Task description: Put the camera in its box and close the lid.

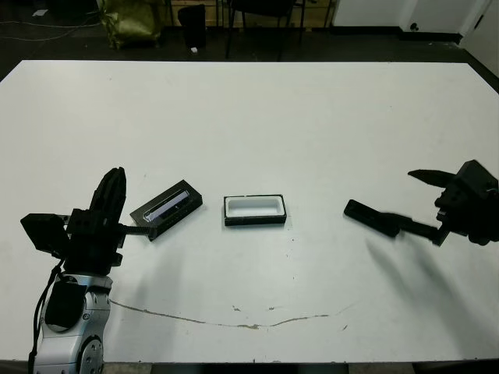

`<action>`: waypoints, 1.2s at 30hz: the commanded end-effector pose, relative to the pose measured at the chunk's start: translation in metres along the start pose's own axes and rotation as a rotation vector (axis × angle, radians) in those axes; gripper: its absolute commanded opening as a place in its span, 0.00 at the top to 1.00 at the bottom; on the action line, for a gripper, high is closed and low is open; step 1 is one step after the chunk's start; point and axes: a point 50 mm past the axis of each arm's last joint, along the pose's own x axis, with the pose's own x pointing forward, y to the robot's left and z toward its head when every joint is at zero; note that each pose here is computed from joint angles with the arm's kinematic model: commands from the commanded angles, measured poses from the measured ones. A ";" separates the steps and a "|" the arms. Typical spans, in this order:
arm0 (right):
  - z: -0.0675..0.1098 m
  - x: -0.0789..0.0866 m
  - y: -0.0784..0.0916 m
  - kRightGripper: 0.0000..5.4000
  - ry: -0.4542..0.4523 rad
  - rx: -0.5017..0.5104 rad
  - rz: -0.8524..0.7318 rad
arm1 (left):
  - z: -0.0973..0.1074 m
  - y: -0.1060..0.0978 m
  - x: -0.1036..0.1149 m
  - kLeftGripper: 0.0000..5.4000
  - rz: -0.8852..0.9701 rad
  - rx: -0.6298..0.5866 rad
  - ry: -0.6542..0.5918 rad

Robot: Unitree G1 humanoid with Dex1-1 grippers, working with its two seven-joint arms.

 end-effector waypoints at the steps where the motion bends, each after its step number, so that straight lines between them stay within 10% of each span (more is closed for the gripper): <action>1: -0.006 0.001 -0.001 0.00 0.030 0.018 0.054 | -0.005 0.002 -0.003 1.00 0.003 0.004 0.030; 10: -0.014 0.005 -0.003 0.04 0.110 0.009 0.083 | -0.005 0.002 -0.004 1.00 -0.002 -0.005 0.040; 31: -0.045 0.029 -0.005 0.90 0.219 0.126 0.193 | -0.006 0.002 -0.004 1.00 0.002 -0.001 0.041; 36: -0.061 0.039 0.001 0.97 0.214 0.222 0.292 | -0.006 0.002 -0.004 1.00 -0.003 -0.010 0.040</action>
